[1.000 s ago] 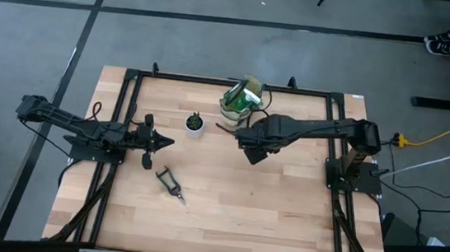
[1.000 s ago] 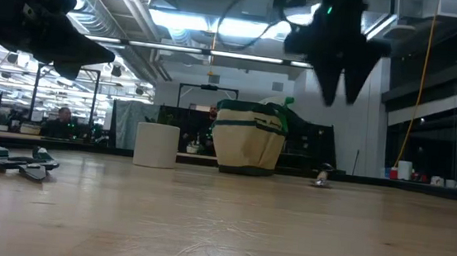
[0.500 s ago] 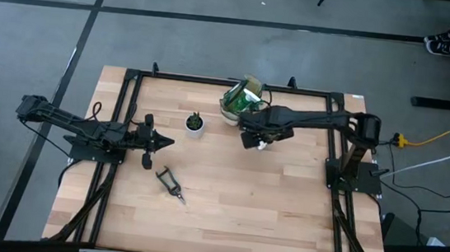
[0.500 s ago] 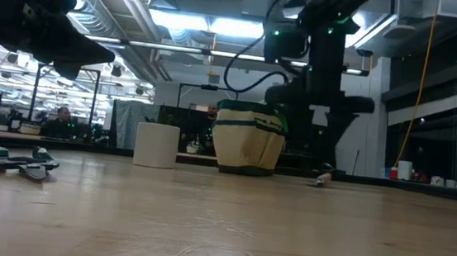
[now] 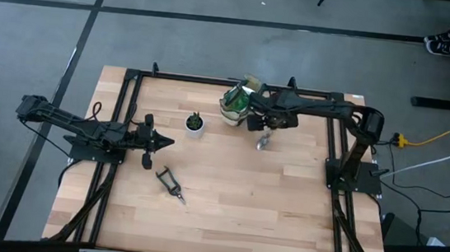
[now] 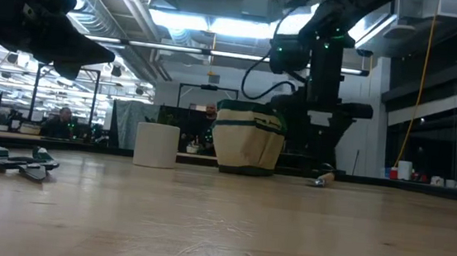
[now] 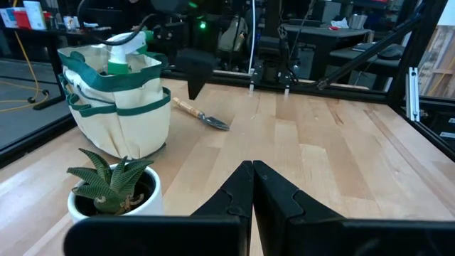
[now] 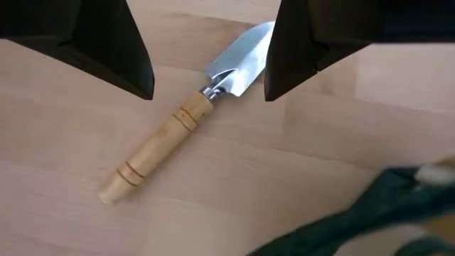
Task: Pick & Place Garden tools in Gardening bag
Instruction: Put the trowel into the gardening bag
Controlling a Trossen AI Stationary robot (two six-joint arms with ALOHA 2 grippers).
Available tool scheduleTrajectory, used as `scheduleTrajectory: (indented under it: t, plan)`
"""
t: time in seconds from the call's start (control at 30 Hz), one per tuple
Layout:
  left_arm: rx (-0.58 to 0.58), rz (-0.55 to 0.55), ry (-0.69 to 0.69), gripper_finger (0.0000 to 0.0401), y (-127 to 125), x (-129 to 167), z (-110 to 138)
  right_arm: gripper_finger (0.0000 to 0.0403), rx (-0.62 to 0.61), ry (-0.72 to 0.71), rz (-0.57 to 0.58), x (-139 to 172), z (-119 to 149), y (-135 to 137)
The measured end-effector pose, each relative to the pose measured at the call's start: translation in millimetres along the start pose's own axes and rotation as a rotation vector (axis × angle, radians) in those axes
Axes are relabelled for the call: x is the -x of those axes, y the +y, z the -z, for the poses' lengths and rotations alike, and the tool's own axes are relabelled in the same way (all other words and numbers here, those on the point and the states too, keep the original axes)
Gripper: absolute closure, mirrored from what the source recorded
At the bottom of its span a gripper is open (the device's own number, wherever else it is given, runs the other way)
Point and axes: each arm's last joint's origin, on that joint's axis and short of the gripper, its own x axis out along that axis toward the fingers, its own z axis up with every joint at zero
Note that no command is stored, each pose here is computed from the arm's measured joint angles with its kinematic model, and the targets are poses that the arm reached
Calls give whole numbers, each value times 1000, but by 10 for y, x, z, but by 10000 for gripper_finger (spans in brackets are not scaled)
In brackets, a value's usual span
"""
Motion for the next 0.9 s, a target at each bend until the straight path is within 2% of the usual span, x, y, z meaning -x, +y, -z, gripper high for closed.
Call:
scheduleTrajectory:
  t: [0.2, 0.4, 0.6, 0.77, 0.9]
  plan:
    - [0, 0, 0, 397, 0, 0, 0, 135, -61, -31, -23, 89, 1, -53]
    - [0, 0, 0, 397, 0, 0, -1, 135, -194, -48, -57, -20, 116, -282]
    - [0, 0, 0, 397, 0, 0, -1, 135, -358, -126, -160, -175, 178, -436]
    - [0, 0, 0, 397, 0, 0, -1, 135, -448, -195, -138, -301, 142, -491]
    - [0, 0, 0, 397, 0, 0, -1, 135, -439, -219, -99, -357, 122, -509]
